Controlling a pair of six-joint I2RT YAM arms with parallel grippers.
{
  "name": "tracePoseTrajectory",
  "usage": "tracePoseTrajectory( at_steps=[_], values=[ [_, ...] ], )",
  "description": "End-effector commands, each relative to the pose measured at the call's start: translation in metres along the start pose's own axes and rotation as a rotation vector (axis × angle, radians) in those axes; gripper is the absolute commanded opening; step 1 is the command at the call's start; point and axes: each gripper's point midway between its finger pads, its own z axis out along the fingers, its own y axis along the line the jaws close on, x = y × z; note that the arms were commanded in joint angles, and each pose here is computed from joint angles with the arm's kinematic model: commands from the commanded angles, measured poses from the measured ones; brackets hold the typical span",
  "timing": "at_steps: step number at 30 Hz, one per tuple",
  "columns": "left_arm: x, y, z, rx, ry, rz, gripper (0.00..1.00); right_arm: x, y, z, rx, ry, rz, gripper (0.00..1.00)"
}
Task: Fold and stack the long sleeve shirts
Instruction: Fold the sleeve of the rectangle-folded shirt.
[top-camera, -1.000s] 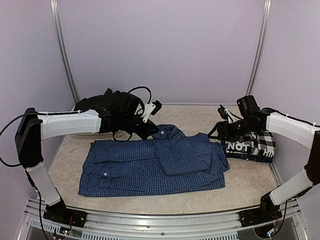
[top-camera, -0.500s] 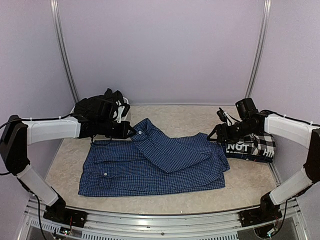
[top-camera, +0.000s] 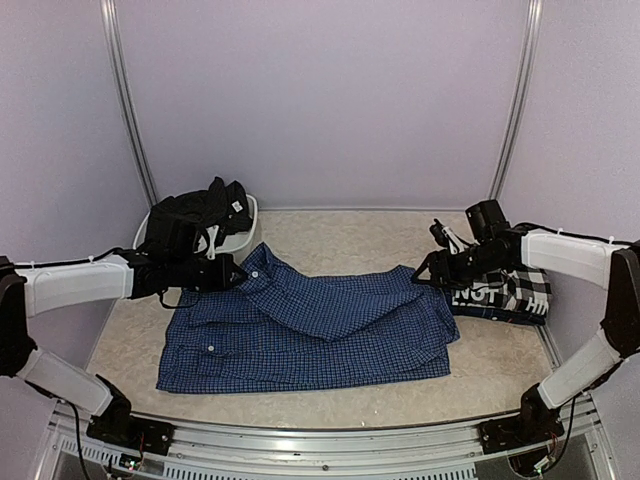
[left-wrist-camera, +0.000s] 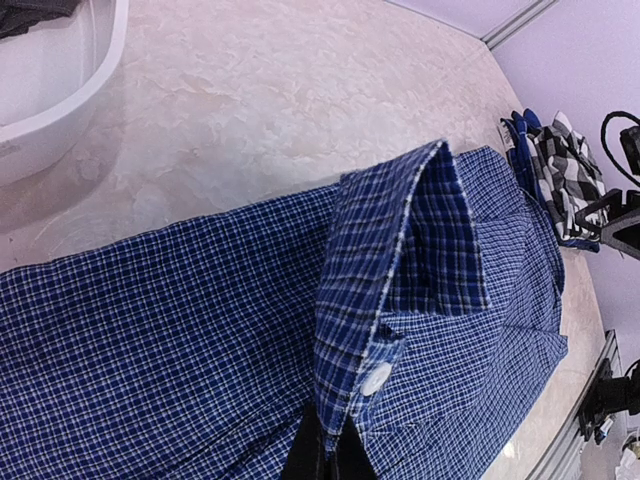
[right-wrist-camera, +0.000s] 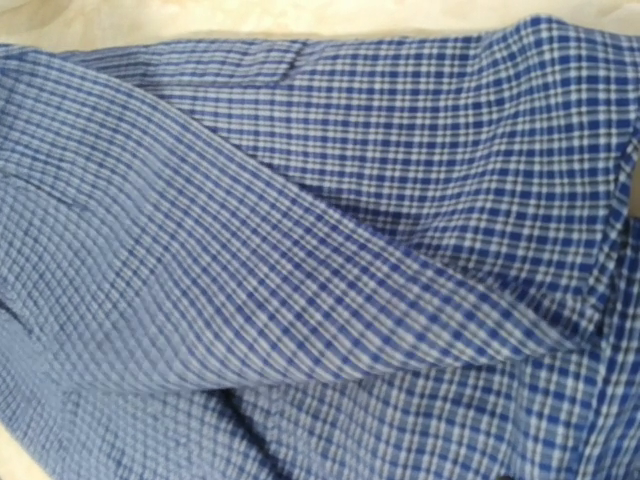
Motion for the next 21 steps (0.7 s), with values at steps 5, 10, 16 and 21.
tracePoseTrajectory(
  at_steps=[5, 10, 16, 21],
  values=[
    [0.005, 0.008, -0.009, -0.007, -0.049, -0.048, 0.00, -0.022, 0.001, 0.024, -0.012, -0.036, -0.038, 0.68],
    [0.008, 0.015, -0.010, -0.039, -0.056, -0.052, 0.00, -0.027, 0.003, 0.037, -0.022, -0.035, -0.047, 0.68],
    [0.013, 0.025, -0.010, -0.074, -0.065, -0.061, 0.00, -0.030, 0.008, 0.055, -0.029, -0.014, -0.069, 0.67],
    [0.020, 0.036, -0.009, -0.113, -0.060, -0.065, 0.00, -0.028, 0.009, 0.066, -0.032, 0.007, -0.074, 0.66]
  ],
)
